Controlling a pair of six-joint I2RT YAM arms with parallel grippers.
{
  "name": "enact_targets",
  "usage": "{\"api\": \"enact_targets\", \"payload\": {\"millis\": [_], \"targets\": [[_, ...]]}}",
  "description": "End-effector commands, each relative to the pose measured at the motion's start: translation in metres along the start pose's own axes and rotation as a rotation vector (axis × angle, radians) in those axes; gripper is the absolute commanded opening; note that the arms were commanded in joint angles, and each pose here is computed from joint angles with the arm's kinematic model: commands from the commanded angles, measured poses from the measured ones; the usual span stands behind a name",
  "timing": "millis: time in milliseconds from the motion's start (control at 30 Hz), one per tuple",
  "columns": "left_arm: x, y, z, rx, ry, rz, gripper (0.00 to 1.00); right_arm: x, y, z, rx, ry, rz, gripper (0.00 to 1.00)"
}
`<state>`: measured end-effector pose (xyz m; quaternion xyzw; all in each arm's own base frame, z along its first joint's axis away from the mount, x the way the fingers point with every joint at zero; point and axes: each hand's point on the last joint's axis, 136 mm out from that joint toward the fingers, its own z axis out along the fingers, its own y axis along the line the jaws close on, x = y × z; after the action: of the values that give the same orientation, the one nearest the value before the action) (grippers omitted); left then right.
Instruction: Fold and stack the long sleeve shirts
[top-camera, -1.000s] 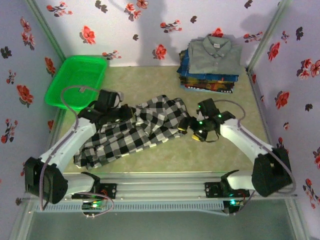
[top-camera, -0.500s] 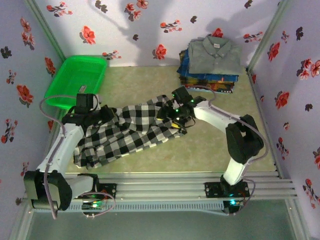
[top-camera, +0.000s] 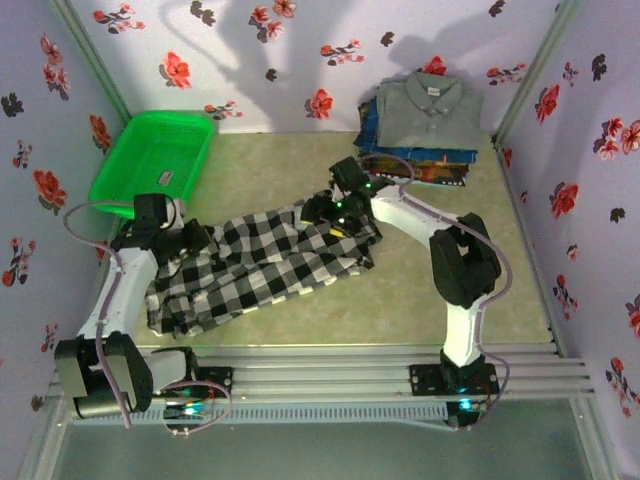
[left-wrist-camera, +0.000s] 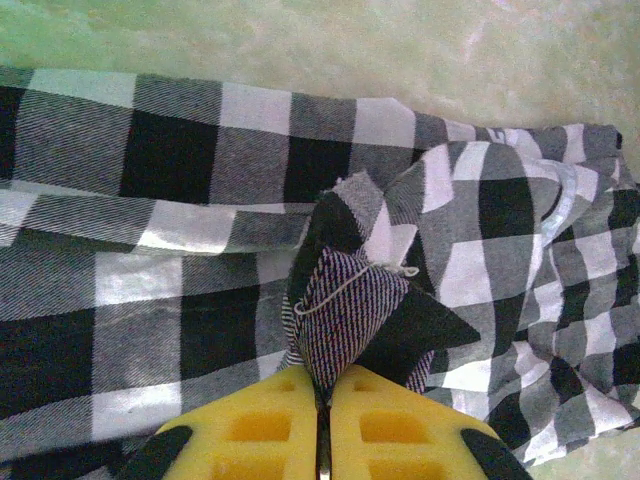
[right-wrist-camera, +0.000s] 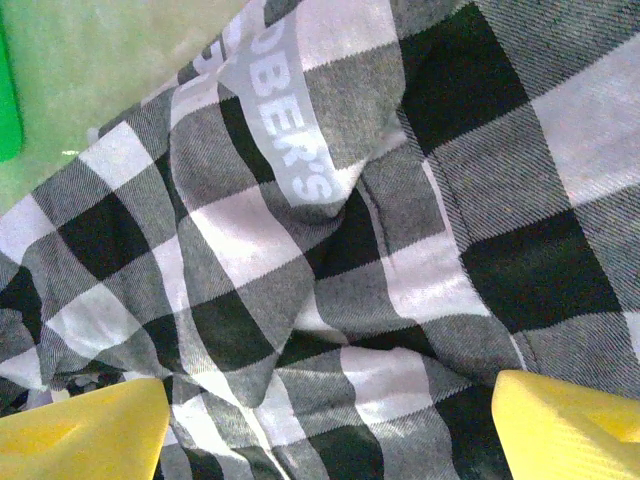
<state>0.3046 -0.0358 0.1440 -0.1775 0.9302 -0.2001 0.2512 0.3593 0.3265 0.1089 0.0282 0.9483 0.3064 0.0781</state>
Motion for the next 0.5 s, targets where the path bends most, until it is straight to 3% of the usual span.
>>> {"api": "enact_targets", "payload": {"millis": [0, 467], "targets": [[0.01, 0.016, 0.005, -0.05, 0.046, 0.033, 0.09, -0.002, 0.006, 0.007, 0.031, 0.014, -0.05, 0.84], [0.018, 0.048, 0.001, -0.192, 0.102, 0.095, 0.1, 0.004, 0.032, 0.043, 0.037, 0.065, -0.118, 0.84]]}}
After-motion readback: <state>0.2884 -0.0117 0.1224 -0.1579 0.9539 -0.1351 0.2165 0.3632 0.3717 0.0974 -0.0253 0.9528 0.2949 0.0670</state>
